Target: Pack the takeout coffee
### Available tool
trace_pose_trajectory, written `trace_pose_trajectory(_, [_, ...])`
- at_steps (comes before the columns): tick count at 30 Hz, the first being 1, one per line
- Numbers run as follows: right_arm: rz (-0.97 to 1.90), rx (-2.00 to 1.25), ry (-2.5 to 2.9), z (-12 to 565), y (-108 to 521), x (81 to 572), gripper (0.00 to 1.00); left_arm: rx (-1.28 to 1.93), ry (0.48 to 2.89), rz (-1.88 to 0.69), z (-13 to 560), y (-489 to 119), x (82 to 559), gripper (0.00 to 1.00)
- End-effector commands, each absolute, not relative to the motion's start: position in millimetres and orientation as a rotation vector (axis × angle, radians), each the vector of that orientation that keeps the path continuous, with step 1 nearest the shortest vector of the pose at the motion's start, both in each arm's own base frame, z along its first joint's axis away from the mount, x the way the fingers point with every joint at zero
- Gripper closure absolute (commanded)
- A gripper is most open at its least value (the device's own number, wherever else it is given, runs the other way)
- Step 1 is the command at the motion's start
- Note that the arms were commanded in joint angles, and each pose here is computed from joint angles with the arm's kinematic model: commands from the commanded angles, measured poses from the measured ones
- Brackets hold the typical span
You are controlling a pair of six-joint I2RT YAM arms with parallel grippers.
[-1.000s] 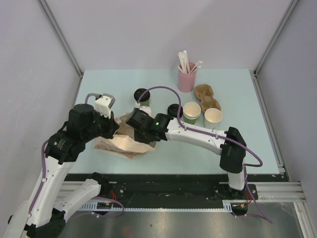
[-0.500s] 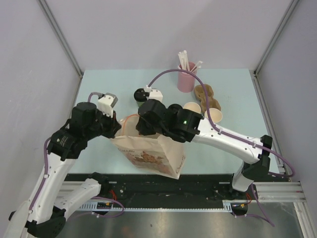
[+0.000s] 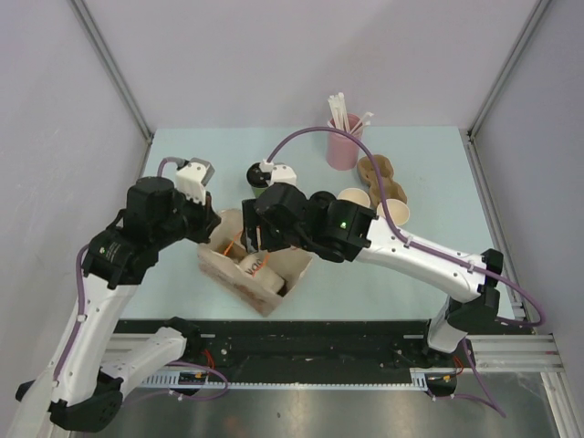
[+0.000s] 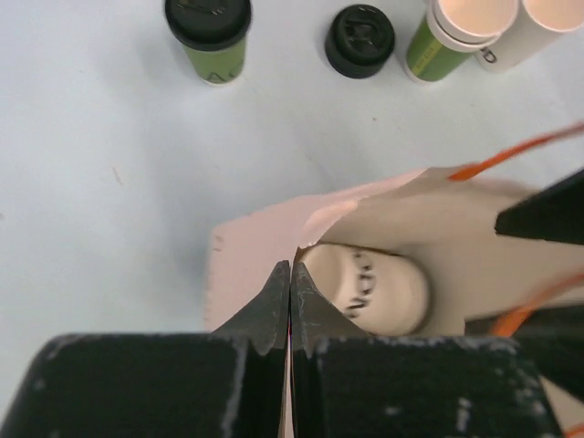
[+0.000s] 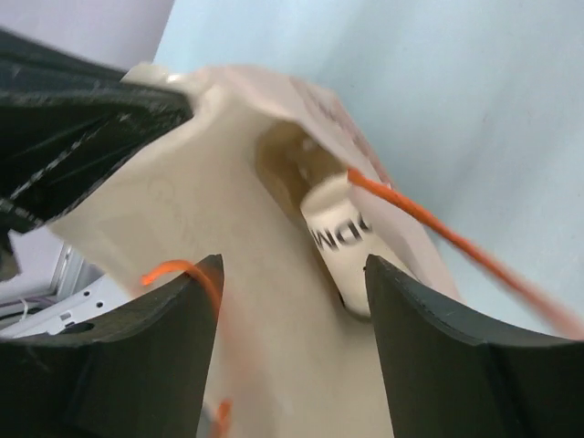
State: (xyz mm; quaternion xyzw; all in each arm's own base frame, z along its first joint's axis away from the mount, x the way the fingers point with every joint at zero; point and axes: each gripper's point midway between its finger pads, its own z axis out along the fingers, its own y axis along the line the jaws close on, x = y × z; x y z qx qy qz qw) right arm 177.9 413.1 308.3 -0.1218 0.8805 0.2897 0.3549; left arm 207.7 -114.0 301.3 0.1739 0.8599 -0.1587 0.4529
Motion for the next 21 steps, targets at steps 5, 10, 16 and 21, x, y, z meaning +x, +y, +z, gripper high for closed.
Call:
trace_pose_trajectory(5, [0.877, -0.437, 2.132, 354, 425, 169, 0.23, 0.480, 1.915, -0.237, 351, -102, 233, 1.00])
trace_pose_trajectory(10, [0.913, -0.408, 2.081, 365, 413, 171, 0.24, 0.599, 1.740, -0.195, 374, -107, 238, 1.00])
trace_pose_trajectory(16, [0.942, -0.399, 2.089, 362, 414, 168, 0.29, 0.779, 1.597, -0.261, 380, -126, 220, 1.00])
trace_pose_trajectory(21, [1.022, -0.437, 2.039, 373, 429, 157, 0.32, 0.852, 1.547, -0.232, 372, -126, 209, 0.99])
